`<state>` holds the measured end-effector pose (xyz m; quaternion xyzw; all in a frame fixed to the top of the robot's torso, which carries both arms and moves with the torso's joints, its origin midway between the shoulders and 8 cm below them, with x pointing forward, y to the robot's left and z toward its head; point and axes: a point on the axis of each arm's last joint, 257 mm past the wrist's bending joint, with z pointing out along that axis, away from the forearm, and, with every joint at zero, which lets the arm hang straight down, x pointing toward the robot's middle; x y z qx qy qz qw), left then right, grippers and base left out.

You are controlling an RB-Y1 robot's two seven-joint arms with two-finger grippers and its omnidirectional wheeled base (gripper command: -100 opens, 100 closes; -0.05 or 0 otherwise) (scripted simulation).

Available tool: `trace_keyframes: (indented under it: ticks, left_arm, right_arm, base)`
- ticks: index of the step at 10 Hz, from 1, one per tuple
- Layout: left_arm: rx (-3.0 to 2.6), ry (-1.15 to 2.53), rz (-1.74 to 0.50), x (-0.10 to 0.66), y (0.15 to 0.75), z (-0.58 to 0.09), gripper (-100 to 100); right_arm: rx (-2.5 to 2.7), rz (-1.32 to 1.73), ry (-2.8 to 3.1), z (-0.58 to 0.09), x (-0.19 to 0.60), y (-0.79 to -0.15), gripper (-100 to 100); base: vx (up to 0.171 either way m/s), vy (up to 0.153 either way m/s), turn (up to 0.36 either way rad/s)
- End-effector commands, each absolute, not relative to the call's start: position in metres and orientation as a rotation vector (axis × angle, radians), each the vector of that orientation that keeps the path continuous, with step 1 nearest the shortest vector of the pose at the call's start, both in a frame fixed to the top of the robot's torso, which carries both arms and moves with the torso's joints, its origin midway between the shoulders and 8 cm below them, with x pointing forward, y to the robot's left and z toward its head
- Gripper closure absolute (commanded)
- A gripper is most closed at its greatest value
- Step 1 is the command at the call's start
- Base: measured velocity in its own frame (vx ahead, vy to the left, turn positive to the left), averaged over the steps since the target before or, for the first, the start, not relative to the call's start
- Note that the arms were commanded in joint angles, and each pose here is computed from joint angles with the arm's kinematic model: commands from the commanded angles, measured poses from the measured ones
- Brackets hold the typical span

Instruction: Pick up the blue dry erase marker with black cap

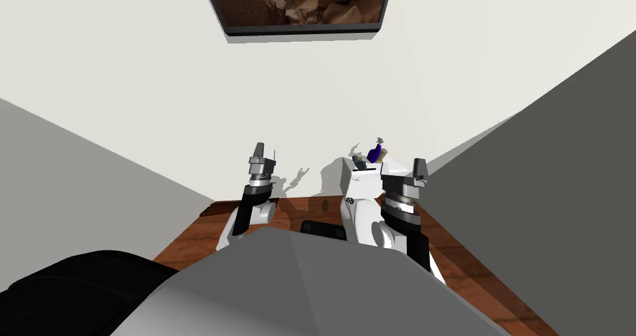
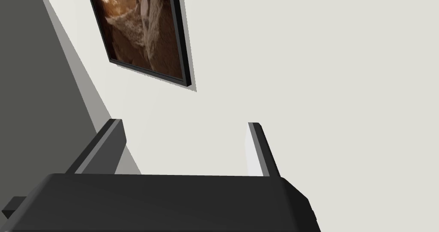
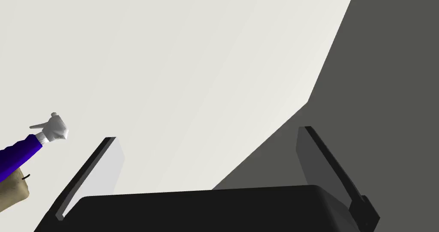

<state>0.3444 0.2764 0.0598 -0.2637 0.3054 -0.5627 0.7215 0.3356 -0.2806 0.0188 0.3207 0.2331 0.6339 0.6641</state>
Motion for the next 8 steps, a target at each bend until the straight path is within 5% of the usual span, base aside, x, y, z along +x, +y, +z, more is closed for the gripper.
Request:
trace_keyframes:
  ticks: [1,8]
  left_arm:
    - [-0.583,0.675,-1.243,0.344,0.276,0.06,0]
    - [-0.583,0.675,-1.243,0.344,0.276,0.06,0]
  right_arm:
    - [0.697,1.432,0.577,0.017,0.338,-0.273,-100]
    - [0.565,1.404,0.827,-0.006,0.349,-0.229,-100]
  base:
    - [-0.006,0.019,0.021]
    - [-0.013,0.061,0.027]
